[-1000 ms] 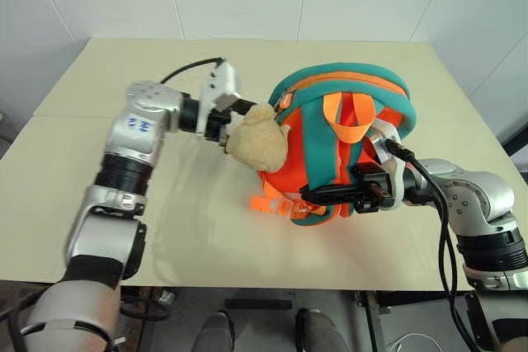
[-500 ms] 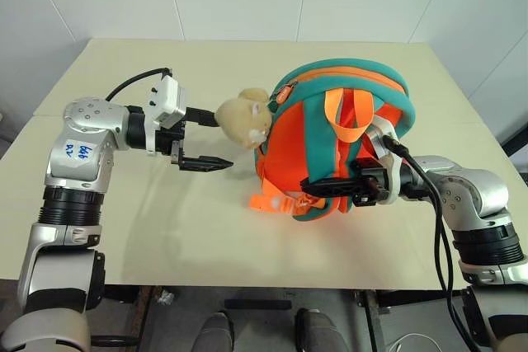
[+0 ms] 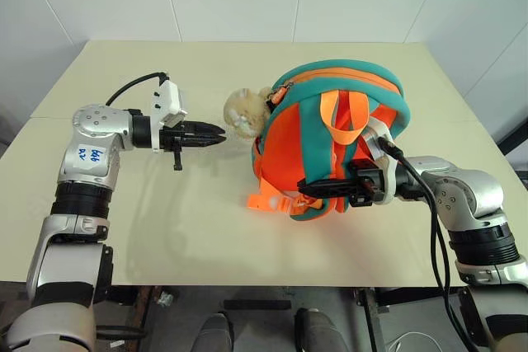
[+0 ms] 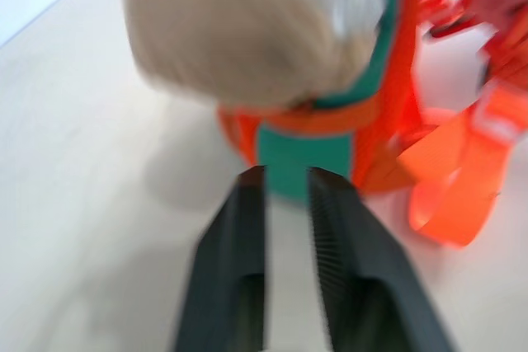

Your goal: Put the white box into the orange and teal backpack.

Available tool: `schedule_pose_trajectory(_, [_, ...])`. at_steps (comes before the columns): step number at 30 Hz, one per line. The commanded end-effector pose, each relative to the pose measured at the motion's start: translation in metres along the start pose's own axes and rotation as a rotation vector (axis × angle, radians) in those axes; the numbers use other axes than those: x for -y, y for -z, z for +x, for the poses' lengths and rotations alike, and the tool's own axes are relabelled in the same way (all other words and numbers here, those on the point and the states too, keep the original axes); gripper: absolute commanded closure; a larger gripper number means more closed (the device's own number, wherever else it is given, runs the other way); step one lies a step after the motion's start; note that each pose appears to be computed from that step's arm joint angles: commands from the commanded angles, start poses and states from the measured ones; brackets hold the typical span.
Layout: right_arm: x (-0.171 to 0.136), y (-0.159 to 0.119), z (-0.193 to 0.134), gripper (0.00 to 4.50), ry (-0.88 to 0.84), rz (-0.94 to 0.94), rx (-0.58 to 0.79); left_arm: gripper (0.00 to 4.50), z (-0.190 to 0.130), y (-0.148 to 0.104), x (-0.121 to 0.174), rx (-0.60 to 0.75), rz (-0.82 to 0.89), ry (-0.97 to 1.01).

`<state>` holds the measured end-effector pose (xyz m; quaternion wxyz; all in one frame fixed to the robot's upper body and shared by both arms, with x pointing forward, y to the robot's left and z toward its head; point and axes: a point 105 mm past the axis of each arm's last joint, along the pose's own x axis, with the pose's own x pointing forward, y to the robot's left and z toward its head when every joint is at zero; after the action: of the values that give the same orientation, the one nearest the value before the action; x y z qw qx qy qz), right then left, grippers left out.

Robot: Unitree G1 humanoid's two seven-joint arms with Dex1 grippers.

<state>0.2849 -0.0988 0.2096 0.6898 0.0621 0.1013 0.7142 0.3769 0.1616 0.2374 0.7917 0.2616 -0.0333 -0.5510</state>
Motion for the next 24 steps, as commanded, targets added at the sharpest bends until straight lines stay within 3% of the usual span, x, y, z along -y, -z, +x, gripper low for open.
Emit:
schedule_pose_trajectory(1, [-0.005,-0.006,0.000,4.33,-0.004,-0.041,0.015,4.47,0.014,-0.015,-0.016,0.060,0.071,-0.064])
schedule_pose_trajectory(12, [-0.005,-0.004,-0.002,4.33,0.030,-0.048,0.028,4.47,0.061,-0.031,0.008,0.167,0.081,0.112])
schedule_pose_trajectory(18, [-0.006,-0.003,-0.002,4.33,0.044,-0.049,0.036,4.47,0.071,-0.060,0.022,0.313,0.041,0.208])
schedule_pose_trajectory(24, [-0.005,-0.002,-0.001,4.33,0.050,-0.049,0.041,4.47,0.084,-0.059,0.029,0.279,0.055,0.211])
